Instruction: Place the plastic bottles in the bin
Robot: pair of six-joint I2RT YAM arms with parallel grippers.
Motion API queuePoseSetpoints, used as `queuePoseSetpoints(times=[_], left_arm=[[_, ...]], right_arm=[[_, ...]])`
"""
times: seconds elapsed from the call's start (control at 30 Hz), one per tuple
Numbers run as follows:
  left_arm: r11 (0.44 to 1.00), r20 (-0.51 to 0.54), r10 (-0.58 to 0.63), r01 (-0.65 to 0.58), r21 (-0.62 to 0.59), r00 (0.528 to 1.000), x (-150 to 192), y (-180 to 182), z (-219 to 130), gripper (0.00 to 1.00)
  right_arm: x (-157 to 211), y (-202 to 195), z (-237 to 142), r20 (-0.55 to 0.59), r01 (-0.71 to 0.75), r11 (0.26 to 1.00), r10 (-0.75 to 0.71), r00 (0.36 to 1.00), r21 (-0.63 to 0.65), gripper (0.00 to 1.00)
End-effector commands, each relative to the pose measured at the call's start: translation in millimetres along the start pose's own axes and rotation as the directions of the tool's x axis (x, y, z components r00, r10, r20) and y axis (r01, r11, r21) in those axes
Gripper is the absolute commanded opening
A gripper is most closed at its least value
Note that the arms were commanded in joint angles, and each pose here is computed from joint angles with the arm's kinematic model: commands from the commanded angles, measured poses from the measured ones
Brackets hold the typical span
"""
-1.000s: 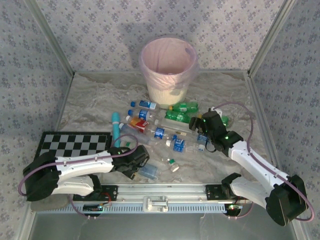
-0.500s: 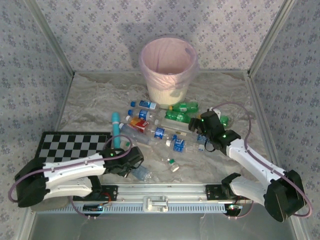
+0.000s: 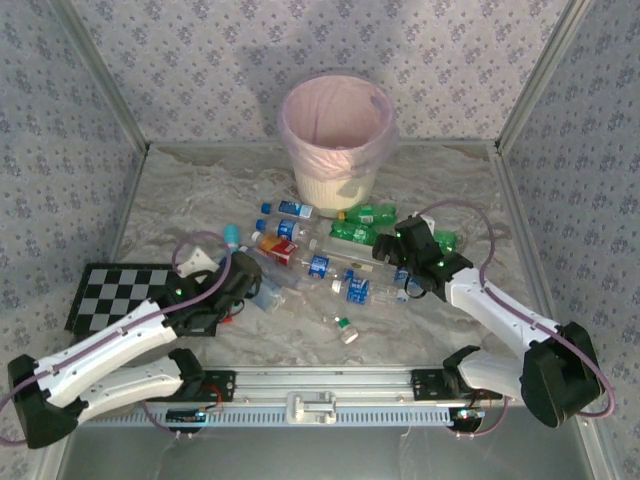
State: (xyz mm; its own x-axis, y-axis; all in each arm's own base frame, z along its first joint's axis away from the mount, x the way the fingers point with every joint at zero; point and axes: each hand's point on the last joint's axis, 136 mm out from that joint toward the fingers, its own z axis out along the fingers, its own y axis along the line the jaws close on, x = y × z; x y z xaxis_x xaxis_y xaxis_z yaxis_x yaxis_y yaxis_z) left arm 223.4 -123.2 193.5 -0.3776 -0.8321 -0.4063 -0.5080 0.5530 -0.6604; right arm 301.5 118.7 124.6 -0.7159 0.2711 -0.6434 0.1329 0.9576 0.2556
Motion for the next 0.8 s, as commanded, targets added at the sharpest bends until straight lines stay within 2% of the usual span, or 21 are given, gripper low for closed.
queuePoseSetpoints(times=[0.0,0.17,0.37,0.53,0.77], left_arm=[[0.981,0.119,0.089,-0.108,0.163,0.989,-37,-62,-7,0.37],[0.942,0.226,0.156,-0.214,0.26,0.962,-80,-131,-17,0.36],[0.842,0.312,0.243,-0.359,0.403,0.919,-110,-229,-40,0.36],[0.739,0.369,0.287,-0.449,0.503,0.884,-120,-301,-52,0.34],[0.599,0.496,0.33,-0.584,0.548,0.803,-127,-389,-48,0.33]], right_arm=[[-5,8,-3,0.001,-0.023,0.999,0.023,1.0,-0.022,1.0],[-1,9,-5,-0.012,-0.022,0.999,0.022,1.0,-0.025,1.0],[1,8,-6,-0.006,-0.037,0.999,0.036,0.999,-0.03,1.0],[2,9,-8,-0.002,-0.034,0.999,0.034,0.999,-0.038,1.0],[3,13,-12,-0.001,-0.037,0.998,0.037,0.999,-0.058,1.0]])
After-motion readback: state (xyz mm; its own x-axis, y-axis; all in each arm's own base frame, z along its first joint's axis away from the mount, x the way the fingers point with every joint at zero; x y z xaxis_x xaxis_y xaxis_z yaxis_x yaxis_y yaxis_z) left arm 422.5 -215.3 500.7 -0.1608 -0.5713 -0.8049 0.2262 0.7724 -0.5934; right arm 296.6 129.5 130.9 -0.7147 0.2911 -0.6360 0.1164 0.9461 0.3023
